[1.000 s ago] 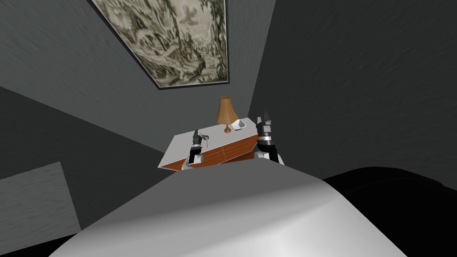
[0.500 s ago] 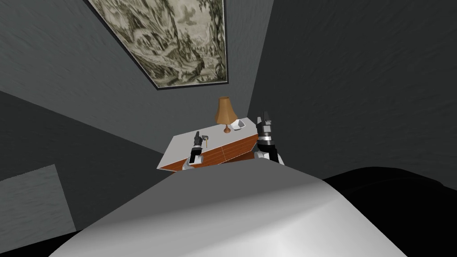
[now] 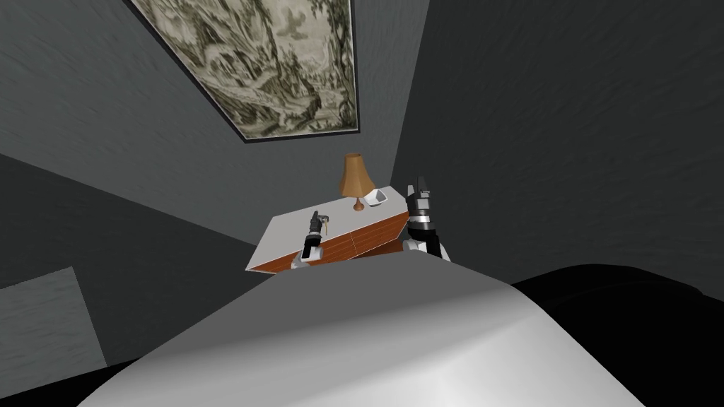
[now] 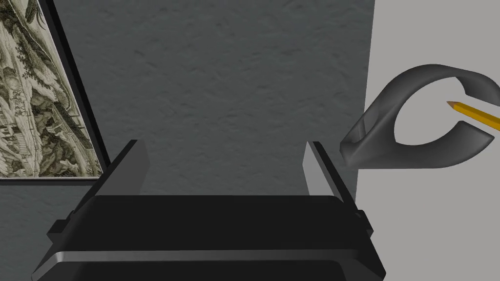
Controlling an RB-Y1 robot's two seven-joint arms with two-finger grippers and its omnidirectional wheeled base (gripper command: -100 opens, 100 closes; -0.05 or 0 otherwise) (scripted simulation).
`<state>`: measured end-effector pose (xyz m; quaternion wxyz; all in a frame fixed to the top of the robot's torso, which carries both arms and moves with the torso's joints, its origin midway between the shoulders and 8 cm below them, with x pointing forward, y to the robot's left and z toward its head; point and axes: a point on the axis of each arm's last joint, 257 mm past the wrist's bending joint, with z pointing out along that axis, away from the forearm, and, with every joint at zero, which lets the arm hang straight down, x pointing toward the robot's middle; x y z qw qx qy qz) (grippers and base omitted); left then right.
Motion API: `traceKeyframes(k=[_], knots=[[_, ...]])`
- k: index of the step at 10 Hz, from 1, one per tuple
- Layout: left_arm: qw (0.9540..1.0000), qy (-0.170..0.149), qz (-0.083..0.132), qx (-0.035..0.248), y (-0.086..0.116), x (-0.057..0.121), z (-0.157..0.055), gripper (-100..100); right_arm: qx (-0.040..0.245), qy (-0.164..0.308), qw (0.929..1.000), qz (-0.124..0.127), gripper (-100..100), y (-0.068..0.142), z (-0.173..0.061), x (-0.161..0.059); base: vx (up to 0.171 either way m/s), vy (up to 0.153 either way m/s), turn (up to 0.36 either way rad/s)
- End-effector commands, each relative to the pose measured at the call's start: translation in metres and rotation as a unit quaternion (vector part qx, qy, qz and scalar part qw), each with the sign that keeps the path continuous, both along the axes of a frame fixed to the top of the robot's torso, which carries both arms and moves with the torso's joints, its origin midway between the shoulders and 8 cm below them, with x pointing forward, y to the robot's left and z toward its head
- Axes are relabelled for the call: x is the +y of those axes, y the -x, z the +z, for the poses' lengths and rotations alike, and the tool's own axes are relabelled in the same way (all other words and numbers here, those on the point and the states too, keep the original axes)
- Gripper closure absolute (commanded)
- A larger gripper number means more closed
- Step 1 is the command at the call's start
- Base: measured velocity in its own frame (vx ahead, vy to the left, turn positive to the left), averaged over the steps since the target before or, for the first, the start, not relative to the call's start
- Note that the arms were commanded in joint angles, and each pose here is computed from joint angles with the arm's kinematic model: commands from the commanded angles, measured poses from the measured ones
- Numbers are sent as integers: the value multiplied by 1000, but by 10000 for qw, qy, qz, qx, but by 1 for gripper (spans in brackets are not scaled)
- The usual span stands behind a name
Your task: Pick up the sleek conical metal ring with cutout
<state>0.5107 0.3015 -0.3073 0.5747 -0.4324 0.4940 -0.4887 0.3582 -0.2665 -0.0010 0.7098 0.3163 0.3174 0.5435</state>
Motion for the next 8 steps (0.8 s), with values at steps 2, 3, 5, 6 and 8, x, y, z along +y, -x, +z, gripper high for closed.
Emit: traceKeyframes(k=[2, 3, 5, 6, 8], knots=[[9997, -36, 60, 221, 0, 5, -19, -100, 0, 0, 10000, 0, 0, 0, 0, 0, 9, -2, -28], [9993, -66, 101, 343, 0, 7, -29, -100, 0, 0, 10000, 0, 0, 0, 0, 0, 10, -4, -32], [9976, -128, 196, 656, 4, 14, -55, -100, 0, 0, 10000, 0, 0, 0, 0, 0, 21, -8, -62], [9965, -159, 239, 786, 5, 17, -65, -100, 0, 0, 10000, 0, 0, 0, 0, 0, 24, -13, -47], [9943, -221, 317, 991, 8, 24, -80, -100, 0, 0, 10000, 0, 0, 0, 0, 0, 30, -15, -46]])
